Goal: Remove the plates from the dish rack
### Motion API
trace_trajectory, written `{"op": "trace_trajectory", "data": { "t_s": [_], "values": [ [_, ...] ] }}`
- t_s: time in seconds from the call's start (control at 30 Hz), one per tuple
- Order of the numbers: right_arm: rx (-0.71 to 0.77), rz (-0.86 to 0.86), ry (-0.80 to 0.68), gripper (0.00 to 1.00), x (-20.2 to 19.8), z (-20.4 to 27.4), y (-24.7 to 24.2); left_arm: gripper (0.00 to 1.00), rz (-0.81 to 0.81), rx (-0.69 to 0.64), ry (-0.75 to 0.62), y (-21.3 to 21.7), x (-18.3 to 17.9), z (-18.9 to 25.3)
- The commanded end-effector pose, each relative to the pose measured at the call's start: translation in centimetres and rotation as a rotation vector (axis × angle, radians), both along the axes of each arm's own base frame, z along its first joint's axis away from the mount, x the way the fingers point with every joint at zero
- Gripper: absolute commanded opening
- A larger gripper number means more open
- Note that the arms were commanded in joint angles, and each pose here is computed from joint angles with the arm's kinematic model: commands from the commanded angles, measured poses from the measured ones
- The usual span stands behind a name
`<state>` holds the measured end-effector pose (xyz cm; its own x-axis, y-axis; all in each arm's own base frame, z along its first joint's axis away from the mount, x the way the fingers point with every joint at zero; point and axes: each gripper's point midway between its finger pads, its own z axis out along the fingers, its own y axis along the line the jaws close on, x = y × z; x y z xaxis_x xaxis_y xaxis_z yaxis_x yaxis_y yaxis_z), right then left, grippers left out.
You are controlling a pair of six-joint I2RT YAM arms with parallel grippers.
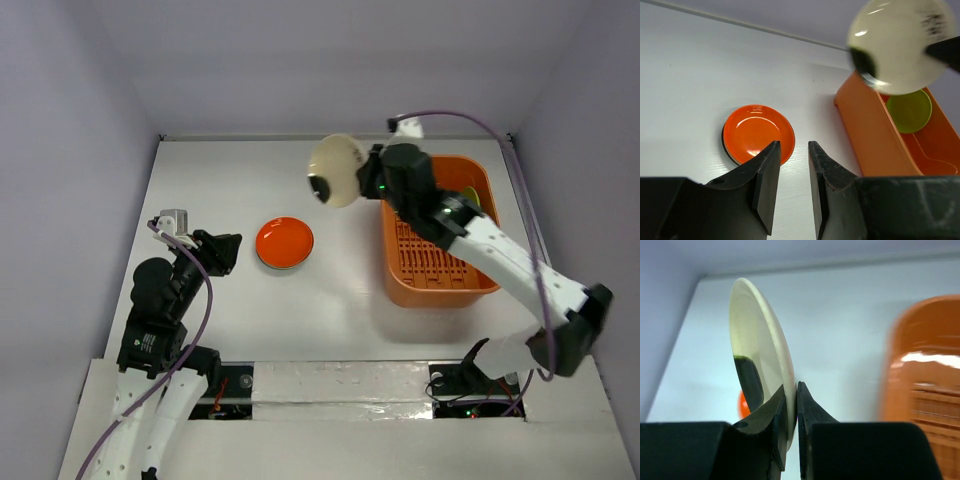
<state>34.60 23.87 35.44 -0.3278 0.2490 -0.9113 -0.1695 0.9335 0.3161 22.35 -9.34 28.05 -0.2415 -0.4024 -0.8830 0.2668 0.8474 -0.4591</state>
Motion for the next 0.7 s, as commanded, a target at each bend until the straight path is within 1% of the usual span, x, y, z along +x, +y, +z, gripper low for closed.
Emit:
{"op": "trace_trajectory", "data": {
  "t_s": [0.0,0.03,0.1,0.13,0.23,0.27,0.4,0.47,0.5,0.67],
  "values": [
    [0.228,0.234,0.025,0.00,-0.1,-1.2,9.5,0.26,-0.001,-0.006,-0.031,-0.1,0.1,0.7],
    [0.217,0.264,0.072,0.00,0.0,-3.4,11.9,0.27,0.000,-0.006,-0.033,0.0,0.1,0.8],
    [0.231,0.270,0.104,0.00,0.5,-5.1,13.7,0.28,0.002,-0.005,-0.028,0.0,0.1,0.7],
    [0.222,0.296,0.143,0.00,0.6,-7.0,15.5,0.28,0.000,-0.005,-0.030,-0.1,0.1,0.7],
    [0.252,0.329,0.193,0.00,0.2,-8.8,17.3,0.28,0.000,-0.005,-0.030,-0.1,0.1,0.7],
    [0.242,0.334,0.221,0.00,0.7,-11.1,18.3,0.28,0.000,-0.005,-0.031,0.0,0.1,0.7],
    [0.215,0.335,0.299,0.00,0.8,-15.1,19.1,0.28,-0.001,-0.005,-0.030,-0.1,0.0,0.7],
    [0.203,0.314,0.312,0.00,0.9,-16.3,18.9,0.28,-0.001,-0.006,-0.031,-0.1,0.0,0.7],
    [0.192,0.307,0.330,0.01,0.8,-17.5,18.7,0.28,-0.003,-0.006,-0.034,-0.1,0.0,0.8],
    [0.157,0.272,0.371,0.05,1.1,-20.3,18.5,0.28,-0.001,-0.006,-0.033,-0.1,0.1,0.8]
  ]
}}
